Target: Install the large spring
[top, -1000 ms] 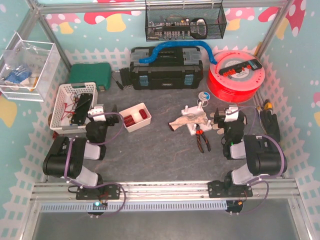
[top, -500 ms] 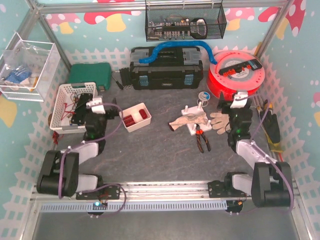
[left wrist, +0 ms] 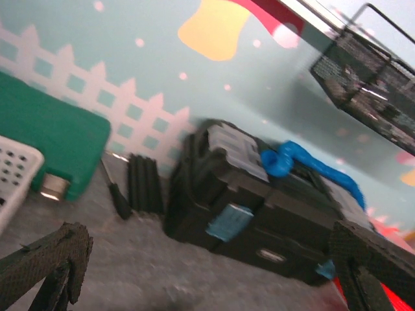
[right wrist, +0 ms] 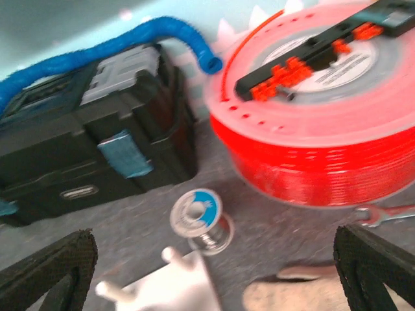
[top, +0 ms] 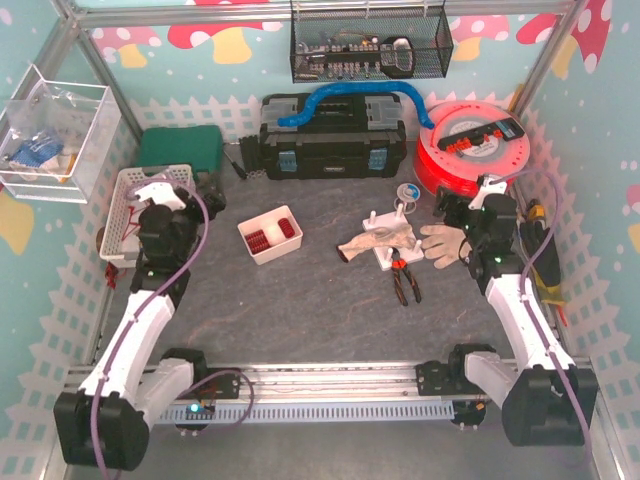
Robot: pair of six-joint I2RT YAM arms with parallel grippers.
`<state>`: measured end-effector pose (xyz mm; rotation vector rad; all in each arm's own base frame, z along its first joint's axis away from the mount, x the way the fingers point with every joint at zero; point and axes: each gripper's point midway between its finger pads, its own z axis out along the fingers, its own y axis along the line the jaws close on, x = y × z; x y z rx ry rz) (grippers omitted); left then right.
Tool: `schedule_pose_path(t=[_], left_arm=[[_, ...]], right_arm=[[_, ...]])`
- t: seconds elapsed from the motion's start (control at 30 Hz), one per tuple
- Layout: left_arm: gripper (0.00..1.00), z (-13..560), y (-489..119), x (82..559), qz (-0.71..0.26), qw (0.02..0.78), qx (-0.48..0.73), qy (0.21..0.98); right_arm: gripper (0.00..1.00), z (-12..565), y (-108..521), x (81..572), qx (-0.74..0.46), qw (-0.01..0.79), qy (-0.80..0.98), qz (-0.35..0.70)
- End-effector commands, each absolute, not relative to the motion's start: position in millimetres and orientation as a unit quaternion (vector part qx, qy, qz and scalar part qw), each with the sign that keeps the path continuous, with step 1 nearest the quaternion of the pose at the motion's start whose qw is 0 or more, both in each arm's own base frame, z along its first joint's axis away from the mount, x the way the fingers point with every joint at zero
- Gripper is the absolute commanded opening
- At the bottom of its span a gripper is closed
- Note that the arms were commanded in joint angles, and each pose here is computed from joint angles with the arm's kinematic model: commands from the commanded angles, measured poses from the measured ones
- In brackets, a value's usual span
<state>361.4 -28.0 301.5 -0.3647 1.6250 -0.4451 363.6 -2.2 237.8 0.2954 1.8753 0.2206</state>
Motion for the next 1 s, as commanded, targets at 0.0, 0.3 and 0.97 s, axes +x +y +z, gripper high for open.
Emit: schedule_pose_path(t=[0.0, 0.3, 0.97], left_arm=[[0.99, 274, -56, 338, -0.285, 0.59, -0.149, 0.741], [0.99, 256, -132, 326, -0.347, 0.556, -0.034, 0.755], [0.99, 189, -210, 296, -0.278, 0.568, 0.079, 0.771]], right_arm=[[0.99, 226, 32, 347, 0.104, 0.531, 0.819, 0.191], [0.99, 196, 87, 339, 0.01, 0.463, 0.857, 0.226], [0.51, 115, 191, 316, -0.246, 0.361, 0.9, -0.005]])
